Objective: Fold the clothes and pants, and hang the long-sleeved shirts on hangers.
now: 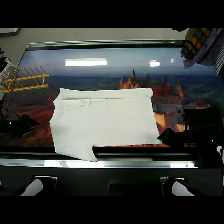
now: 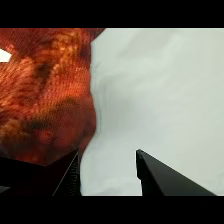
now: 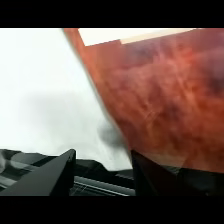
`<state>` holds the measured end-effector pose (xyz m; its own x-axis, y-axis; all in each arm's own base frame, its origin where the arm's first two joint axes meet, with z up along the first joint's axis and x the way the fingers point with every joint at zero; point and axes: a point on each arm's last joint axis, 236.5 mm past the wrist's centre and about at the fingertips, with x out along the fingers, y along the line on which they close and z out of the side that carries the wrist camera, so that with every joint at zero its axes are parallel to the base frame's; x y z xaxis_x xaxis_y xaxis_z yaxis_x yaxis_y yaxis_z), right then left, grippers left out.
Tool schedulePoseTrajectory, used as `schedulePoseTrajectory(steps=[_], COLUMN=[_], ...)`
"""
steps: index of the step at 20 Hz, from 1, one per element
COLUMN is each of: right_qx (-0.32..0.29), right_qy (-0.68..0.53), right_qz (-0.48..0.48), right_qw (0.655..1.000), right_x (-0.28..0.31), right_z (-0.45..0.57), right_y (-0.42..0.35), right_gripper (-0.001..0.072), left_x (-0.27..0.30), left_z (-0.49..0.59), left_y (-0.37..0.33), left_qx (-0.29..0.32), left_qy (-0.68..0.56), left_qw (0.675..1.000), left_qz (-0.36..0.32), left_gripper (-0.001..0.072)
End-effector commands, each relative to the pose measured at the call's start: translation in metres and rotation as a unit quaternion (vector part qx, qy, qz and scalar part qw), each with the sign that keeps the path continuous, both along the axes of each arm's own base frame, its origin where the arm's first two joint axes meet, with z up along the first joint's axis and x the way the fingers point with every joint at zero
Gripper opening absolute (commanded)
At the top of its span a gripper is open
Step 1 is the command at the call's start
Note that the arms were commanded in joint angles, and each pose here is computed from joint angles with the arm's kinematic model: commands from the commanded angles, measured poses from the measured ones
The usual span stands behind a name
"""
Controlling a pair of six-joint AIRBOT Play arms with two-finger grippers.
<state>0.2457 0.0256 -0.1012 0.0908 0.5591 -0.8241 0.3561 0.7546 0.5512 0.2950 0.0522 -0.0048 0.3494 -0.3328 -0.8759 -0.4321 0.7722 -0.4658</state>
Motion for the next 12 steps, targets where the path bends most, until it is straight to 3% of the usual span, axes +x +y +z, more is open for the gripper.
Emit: schedulePoseTrajectory(steps=[1, 9, 12], right_qx=[0.019, 0.024, 0.028], right_qy=[0.013, 0.021, 0.028], right_qz=[-0.003, -0.023, -0.023], right_qw=[1.0, 0.999, 0.999], right_x=[-0.002, -0.003, -0.01], right_z=[-0.002, -0.005, -0.011], right_y=[0.006, 0.009, 0.013], right_gripper=[0.0407, 0.0337, 0.0171], left_x=[0.0, -0.01, -0.022], left_z=[0.0, -0.012, -0.027], left_y=[0.0, -0.005, -0.013], left_qx=[0.0, -0.01, -0.023], left_qy=[0.0, 0.017, 0.038], left_qw=[1.0, 1.0, 0.999], left_qz=[0.0, 0.0, 0.001], left_gripper=[0.0409, 0.041, 0.041])
